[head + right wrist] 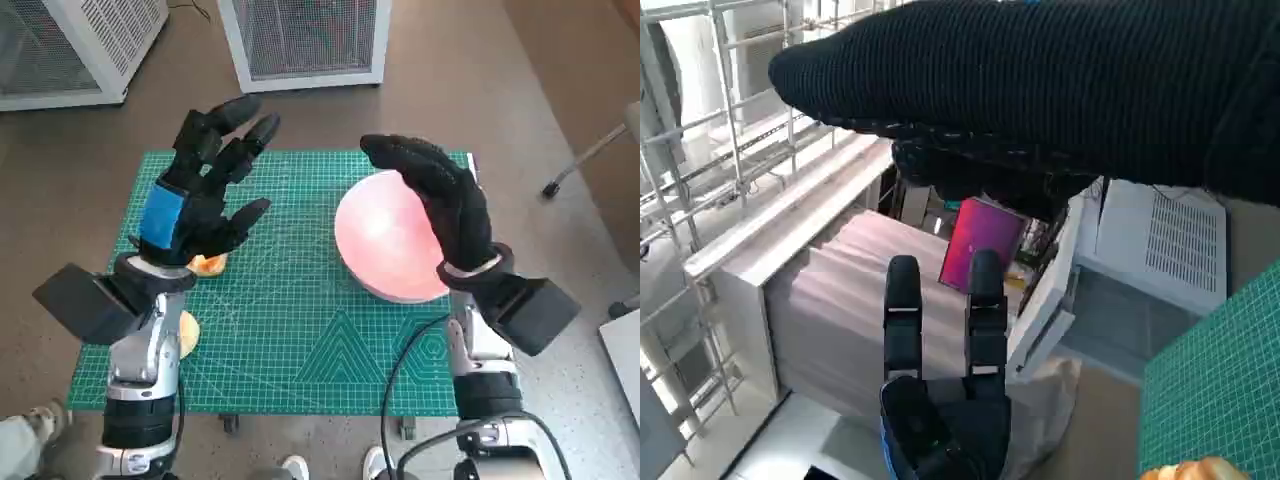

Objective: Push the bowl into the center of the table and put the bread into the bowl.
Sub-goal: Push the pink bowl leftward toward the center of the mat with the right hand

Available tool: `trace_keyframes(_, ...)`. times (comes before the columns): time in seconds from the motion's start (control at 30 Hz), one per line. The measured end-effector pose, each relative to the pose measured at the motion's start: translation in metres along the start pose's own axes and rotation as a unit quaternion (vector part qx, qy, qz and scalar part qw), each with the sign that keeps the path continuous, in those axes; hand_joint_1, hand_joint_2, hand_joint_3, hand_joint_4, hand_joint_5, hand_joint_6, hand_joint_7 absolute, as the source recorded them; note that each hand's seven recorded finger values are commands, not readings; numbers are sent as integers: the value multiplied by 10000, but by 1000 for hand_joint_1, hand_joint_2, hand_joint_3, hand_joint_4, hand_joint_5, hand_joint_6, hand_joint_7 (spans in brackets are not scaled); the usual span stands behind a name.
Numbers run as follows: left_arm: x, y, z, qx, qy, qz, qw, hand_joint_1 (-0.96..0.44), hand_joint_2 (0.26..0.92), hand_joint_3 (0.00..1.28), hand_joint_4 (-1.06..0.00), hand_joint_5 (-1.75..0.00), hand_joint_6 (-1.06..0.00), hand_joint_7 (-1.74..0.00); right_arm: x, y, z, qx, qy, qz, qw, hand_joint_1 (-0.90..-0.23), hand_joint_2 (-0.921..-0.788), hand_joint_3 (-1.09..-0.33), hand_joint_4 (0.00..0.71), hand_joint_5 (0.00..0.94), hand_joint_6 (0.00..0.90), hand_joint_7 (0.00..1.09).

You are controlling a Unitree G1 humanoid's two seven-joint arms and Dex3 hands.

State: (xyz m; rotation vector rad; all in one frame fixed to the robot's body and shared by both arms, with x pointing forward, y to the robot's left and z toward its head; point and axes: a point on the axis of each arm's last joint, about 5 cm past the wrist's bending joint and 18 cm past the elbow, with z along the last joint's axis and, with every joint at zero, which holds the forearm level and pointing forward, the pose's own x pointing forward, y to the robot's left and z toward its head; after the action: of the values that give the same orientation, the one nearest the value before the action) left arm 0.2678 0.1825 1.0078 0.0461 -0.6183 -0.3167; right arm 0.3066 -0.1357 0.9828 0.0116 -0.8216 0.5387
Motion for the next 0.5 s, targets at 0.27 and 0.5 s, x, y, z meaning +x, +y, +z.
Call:
trace_keyframes(0.27, 0, 0, -1, -2, 4, -21, 10000, -489, 921, 329, -378, -10, -55, -760, -1, 0, -1, 2, 1, -2, 10000, -621, -921, -612, 270, 4, 345, 24)
trace_keyframes(0.5, 0, -1, -1, -3, 10, -61, 10000, -497, 921, 328, -378, -9, -54, -763, 0, -1, -1, 3, 1, -3, 10000, -615, -921, -613, 270, 3, 346, 22)
